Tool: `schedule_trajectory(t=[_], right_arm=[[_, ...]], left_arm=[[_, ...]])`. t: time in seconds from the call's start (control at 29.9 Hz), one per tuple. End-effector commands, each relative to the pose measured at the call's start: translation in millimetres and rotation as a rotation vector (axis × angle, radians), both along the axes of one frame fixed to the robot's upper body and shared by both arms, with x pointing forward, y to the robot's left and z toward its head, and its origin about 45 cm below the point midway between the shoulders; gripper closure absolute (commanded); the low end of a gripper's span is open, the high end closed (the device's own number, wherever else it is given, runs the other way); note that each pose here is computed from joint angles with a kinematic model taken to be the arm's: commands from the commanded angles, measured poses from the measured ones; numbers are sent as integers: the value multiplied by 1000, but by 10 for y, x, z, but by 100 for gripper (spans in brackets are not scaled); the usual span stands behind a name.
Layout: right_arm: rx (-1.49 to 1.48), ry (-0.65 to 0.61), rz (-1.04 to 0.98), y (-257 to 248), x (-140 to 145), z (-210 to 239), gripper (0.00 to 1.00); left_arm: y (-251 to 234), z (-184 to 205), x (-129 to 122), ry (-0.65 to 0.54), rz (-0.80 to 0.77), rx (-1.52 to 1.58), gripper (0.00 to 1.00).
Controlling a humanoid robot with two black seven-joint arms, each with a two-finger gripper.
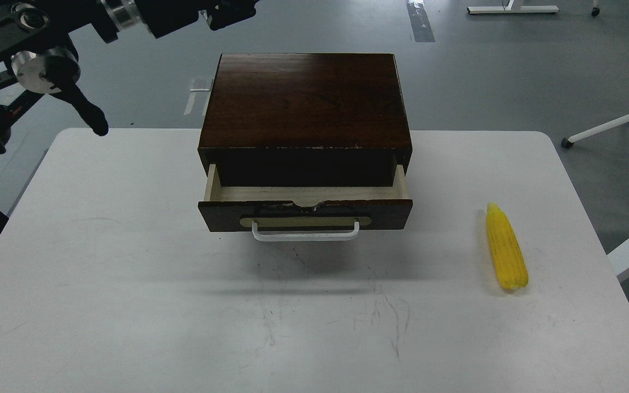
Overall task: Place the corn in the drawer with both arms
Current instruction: 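Release the handle and raise the left gripper away, then reach the right gripper down to the yellow corn cob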
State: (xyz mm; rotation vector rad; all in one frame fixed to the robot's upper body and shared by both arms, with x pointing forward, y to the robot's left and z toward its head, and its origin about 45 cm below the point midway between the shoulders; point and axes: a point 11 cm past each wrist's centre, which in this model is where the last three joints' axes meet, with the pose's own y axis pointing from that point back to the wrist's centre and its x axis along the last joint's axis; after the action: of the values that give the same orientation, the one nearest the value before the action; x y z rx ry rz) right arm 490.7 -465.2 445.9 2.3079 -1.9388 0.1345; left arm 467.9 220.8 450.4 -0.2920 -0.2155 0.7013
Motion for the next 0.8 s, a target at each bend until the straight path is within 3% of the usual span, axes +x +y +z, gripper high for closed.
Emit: schedule_trajectory(t=[0.0, 0.23, 0.47, 0.77], right_arm=[[-209, 54, 103, 317, 33, -12, 0], [-659, 155, 351, 918, -90, -397, 0], [-1161, 262, 634, 1143, -705, -1035, 0], [-1219, 515, 652, 937, -1020, -1819, 0]], left_arm=[[545, -161, 150, 94, 144, -290, 2], [1057, -445, 108, 146, 260, -464, 2], [1270, -351, 73, 117, 297, -493, 2], [1390, -424, 79, 127, 334, -494, 2]])
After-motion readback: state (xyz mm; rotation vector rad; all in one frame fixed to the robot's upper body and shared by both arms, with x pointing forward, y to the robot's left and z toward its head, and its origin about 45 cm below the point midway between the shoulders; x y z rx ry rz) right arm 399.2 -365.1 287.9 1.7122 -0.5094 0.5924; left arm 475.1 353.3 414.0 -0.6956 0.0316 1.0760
